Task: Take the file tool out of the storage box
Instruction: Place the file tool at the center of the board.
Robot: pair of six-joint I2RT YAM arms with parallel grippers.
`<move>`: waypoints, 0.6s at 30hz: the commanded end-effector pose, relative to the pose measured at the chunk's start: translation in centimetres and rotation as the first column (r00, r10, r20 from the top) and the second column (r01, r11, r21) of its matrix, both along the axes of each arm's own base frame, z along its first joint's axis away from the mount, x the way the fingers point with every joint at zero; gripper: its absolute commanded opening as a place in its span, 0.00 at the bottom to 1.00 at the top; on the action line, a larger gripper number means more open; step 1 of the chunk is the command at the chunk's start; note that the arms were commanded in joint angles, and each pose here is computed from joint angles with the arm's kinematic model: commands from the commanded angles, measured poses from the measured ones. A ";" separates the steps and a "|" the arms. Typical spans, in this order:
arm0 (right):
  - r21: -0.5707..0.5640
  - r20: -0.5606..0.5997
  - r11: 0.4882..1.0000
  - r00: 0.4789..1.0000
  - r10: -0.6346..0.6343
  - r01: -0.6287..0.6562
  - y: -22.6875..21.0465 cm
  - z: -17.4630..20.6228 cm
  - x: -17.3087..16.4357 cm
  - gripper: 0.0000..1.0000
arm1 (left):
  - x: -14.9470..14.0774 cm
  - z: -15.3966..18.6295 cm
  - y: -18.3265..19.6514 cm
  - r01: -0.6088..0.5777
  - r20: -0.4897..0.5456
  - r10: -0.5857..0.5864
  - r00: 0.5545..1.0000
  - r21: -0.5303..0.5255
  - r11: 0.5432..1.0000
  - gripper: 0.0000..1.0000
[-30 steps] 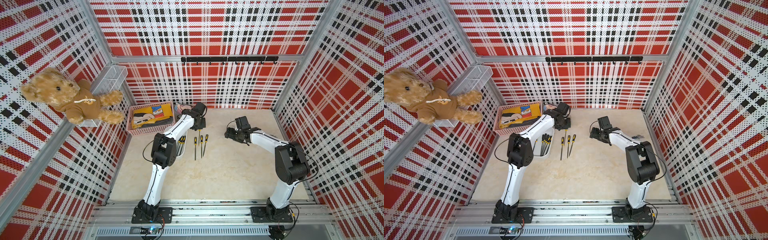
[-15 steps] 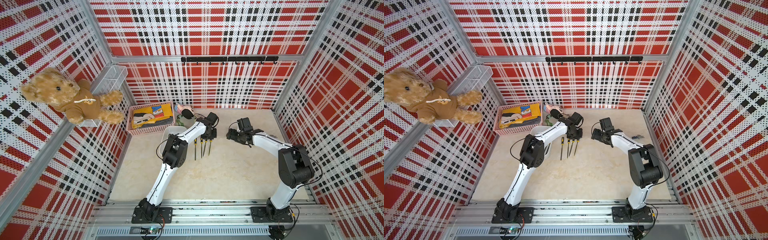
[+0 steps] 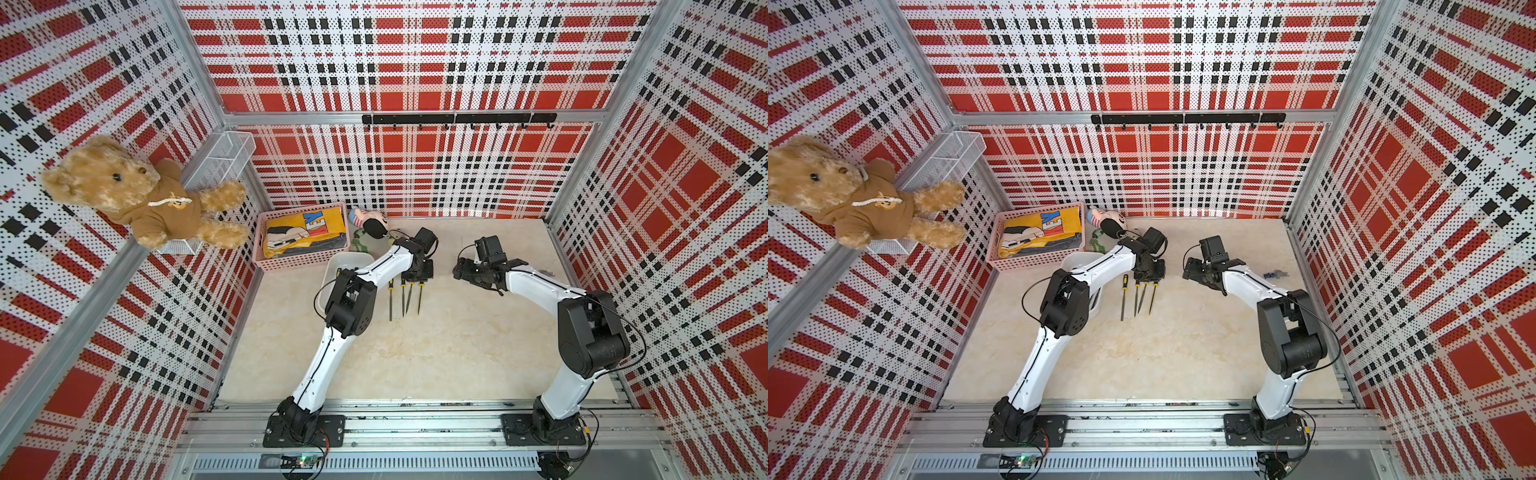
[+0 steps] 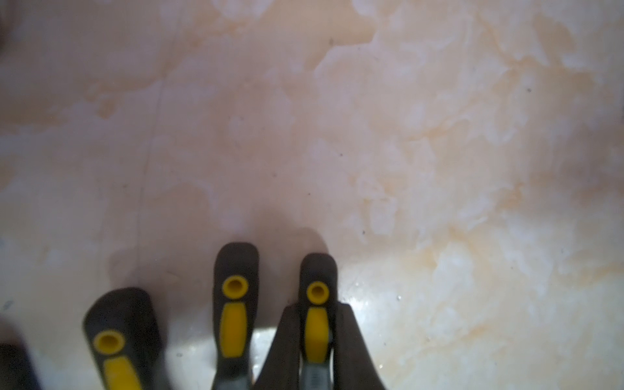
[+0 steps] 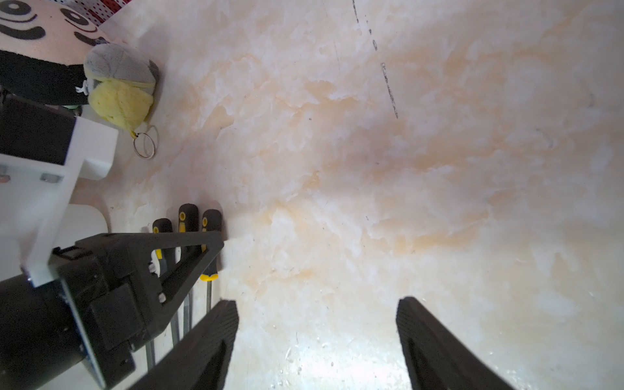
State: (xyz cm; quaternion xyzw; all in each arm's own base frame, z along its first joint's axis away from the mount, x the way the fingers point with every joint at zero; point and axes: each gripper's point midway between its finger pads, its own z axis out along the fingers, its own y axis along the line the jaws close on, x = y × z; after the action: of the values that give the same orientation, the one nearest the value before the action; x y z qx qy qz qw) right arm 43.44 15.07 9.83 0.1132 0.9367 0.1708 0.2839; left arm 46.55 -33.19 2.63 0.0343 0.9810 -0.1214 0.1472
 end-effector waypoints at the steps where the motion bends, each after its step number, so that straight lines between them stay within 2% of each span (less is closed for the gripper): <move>1: 0.003 0.031 1.000 1.000 -0.006 0.006 -0.3 1.3 -0.1 0.81 | 0.0 -0.4 -0.2 0.008 0.013 -0.008 1.000 0.006 1.000 0.18; 15: 0.008 0.033 1.000 0.999 -0.009 0.008 -0.2 1.5 0.3 0.82 | 1.2 2.1 -0.5 0.014 0.061 -0.012 0.998 -0.034 0.999 0.30; 18: 0.008 0.033 1.000 0.999 -0.008 0.008 -0.1 1.5 0.4 0.82 | 1.6 3.4 -0.7 0.014 0.085 -0.009 0.996 -0.054 0.998 0.31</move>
State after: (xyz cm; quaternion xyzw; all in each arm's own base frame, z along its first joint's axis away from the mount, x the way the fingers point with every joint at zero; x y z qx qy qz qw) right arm 43.44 15.06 9.84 0.1147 0.9365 0.1711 0.2839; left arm 46.88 -33.33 2.79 0.0379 0.9794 -0.1252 0.1538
